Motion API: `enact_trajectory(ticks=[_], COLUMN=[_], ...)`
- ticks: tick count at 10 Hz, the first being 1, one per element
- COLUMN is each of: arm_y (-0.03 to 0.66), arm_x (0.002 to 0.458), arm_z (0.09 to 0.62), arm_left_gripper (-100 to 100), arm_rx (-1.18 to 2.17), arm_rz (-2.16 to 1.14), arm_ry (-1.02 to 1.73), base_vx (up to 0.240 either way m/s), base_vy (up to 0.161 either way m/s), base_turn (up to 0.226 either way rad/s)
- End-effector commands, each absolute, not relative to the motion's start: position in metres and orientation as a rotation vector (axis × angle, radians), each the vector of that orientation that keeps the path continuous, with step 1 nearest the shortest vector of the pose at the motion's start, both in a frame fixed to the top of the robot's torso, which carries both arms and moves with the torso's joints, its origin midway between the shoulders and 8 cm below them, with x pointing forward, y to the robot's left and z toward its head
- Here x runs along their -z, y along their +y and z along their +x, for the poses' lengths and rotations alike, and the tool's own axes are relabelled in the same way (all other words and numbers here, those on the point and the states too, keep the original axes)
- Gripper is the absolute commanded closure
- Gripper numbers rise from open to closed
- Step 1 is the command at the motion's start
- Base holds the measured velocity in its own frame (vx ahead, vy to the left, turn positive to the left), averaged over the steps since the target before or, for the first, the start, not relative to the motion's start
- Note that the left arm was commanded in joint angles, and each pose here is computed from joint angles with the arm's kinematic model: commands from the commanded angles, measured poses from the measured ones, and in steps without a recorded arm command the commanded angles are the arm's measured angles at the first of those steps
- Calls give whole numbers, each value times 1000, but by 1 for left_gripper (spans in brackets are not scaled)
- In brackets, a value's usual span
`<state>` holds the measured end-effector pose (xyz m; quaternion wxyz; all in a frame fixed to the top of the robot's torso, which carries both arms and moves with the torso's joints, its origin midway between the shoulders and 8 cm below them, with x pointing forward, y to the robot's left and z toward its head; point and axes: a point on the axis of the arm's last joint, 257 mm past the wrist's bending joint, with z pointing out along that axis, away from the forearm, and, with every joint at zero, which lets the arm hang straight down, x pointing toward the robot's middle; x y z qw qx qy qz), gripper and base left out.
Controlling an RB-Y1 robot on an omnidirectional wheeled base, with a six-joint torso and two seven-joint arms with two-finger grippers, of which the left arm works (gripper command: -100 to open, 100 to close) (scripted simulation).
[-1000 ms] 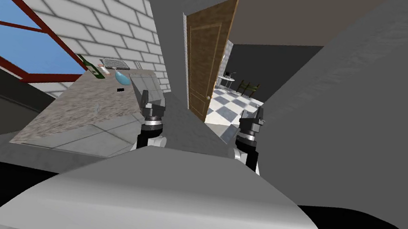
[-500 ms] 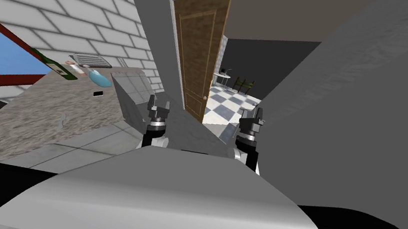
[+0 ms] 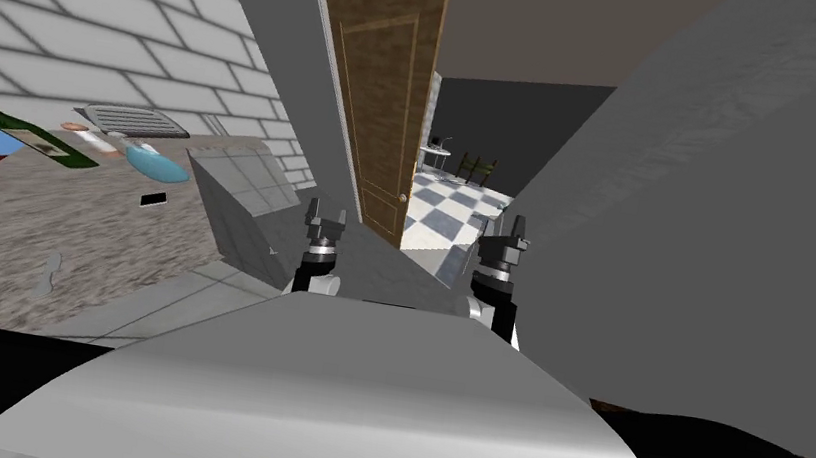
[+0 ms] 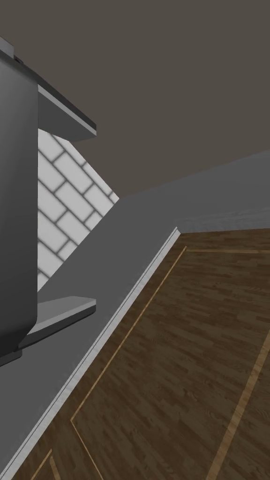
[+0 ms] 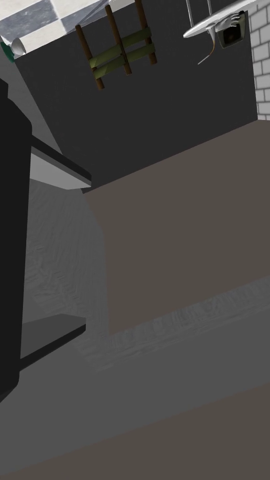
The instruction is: Push the door open
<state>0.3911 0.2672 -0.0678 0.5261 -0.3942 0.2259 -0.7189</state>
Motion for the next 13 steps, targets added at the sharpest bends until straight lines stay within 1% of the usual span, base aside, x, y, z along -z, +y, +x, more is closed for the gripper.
enact_trajectory(ticks=[1,9,13], arm_y=[266,263,261], arm_x=[80,134,163], arm_z=[397,417,426], arm_left_gripper=[-100,-100,-100], arm_rx=[1753,1875,1930], arm_rz=[-983,-1157,-1254], arm_ry=[539,513,488], base_vx=[121,92,87], base_vy=[63,46,68], base_turn=[-166,-135,-145])
